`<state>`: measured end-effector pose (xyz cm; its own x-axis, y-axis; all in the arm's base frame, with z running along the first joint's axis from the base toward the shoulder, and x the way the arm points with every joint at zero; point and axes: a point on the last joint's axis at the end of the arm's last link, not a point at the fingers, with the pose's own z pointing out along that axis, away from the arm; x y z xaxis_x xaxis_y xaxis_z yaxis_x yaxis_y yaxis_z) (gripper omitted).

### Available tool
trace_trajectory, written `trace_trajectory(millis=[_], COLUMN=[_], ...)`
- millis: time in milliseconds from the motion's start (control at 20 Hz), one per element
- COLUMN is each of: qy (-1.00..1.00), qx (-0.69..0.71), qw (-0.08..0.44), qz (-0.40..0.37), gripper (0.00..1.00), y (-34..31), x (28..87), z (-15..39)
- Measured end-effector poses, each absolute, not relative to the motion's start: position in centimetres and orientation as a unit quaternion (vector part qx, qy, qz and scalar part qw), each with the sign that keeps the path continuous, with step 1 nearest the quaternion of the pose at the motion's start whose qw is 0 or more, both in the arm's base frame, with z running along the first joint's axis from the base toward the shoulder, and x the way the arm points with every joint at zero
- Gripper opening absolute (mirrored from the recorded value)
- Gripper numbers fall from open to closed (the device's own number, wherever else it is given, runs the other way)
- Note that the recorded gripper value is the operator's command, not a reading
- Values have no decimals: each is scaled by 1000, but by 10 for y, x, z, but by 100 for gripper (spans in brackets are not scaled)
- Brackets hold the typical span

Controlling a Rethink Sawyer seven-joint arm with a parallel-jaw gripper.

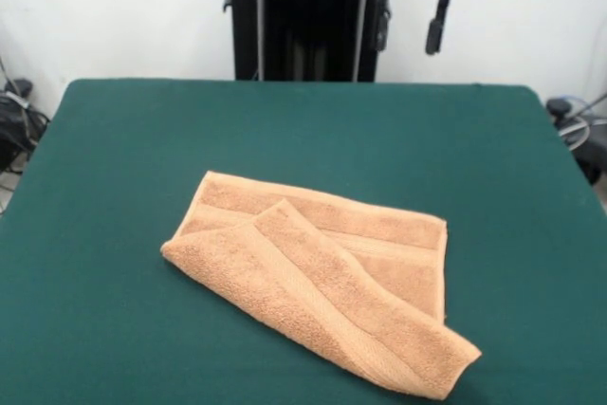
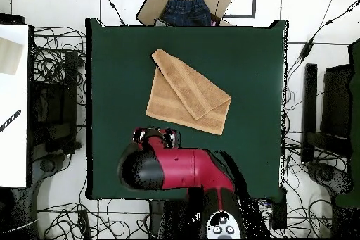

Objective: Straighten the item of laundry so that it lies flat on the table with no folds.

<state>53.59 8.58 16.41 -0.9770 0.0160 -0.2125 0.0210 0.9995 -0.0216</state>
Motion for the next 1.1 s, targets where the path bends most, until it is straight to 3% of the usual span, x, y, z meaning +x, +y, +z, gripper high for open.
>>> trace_trajectory(millis=[1100], qy=[996], qx=[21], qw=[91], qz=[-2], gripper=[100], y=[73], x=[486], z=[129])
